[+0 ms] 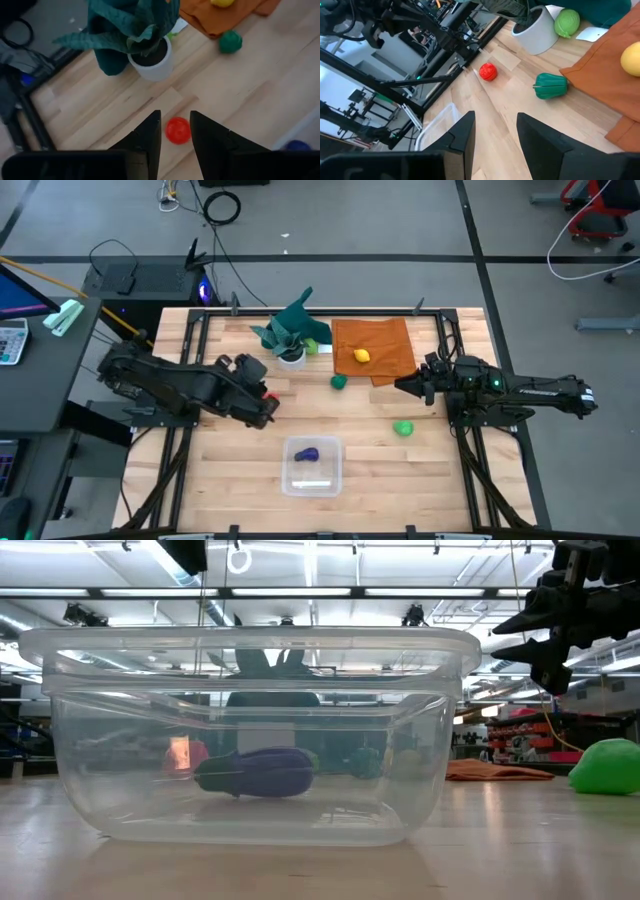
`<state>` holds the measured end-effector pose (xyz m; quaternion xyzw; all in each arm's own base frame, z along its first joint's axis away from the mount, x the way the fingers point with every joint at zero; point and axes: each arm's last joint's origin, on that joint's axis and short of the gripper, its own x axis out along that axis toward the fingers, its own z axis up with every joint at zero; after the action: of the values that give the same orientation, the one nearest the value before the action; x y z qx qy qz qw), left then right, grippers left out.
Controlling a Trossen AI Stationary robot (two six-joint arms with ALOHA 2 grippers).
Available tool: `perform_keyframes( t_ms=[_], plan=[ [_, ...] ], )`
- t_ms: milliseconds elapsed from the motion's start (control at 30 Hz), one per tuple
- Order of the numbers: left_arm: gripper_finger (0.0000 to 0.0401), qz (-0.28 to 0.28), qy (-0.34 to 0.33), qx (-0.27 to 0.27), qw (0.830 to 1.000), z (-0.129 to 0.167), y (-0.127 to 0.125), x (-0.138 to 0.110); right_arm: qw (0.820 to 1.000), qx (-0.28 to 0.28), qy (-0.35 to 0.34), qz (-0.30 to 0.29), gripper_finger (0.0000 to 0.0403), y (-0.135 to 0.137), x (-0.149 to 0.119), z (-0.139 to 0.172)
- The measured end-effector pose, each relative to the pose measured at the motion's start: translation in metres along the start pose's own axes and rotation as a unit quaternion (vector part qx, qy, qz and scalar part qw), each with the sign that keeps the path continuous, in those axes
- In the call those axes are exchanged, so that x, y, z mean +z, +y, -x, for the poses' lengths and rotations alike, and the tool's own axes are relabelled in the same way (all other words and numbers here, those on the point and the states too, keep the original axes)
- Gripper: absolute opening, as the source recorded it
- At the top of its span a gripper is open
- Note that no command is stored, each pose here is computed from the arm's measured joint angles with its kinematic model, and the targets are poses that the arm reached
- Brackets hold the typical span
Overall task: Pick and placing Produce into tupperware
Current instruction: Put the tomato into the transparent bin
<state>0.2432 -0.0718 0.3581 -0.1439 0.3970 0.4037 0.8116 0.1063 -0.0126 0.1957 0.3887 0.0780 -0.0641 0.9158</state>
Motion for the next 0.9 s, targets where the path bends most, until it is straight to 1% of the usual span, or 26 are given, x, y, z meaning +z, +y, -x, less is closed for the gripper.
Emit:
perform_keyframes(
  t_ms=[133,233,300,367,500,600,667,767,900],
  plan=[
    [0.0110,0.059,-0.008,-0.031,0.998,-0.003,0.011,-0.019,1.000,0.000,0.000,0.000,0.0112,0.000,0.000,0.000],
    [0.0110,0.095,-0.008,-0.056,0.994,-0.013,0.019,-0.039,1.000,-0.003,-0.002,0.000,0.0112,0.000,0.000,0.000],
    [0.0110,0.119,0.005,-0.064,0.991,-0.023,0.024,-0.051,1.000,-0.007,-0.005,0.000,0.0112,0.000,0.000,0.000],
    [0.0110,0.144,0.020,-0.058,0.988,-0.035,0.031,-0.061,1.000,-0.010,-0.008,0.000,0.0112,-0.001,0.000,0.000],
    [0.0110,0.186,0.066,-0.024,0.980,-0.059,0.046,-0.074,1.000,-0.011,-0.007,0.000,0.0112,-0.001,0.000,0.000],
    [0.0110,0.212,0.089,-0.020,0.973,-0.076,0.052,-0.077,1.000,-0.012,-0.006,-0.002,0.0112,-0.001,0.000,0.000],
    [0.0110,0.215,0.097,-0.042,0.971,-0.086,0.053,-0.075,1.000,-0.014,-0.005,-0.002,0.0112,-0.001,0.000,-0.001],
    [0.0110,0.201,0.107,-0.074,0.971,-0.098,0.053,-0.068,1.000,-0.020,0.000,-0.005,0.0112,-0.002,-0.001,-0.002],
    [0.0115,0.195,0.102,-0.076,0.973,-0.110,0.061,-0.054,0.999,-0.031,0.009,-0.008,0.0112,-0.004,-0.002,-0.005]
  ],
)
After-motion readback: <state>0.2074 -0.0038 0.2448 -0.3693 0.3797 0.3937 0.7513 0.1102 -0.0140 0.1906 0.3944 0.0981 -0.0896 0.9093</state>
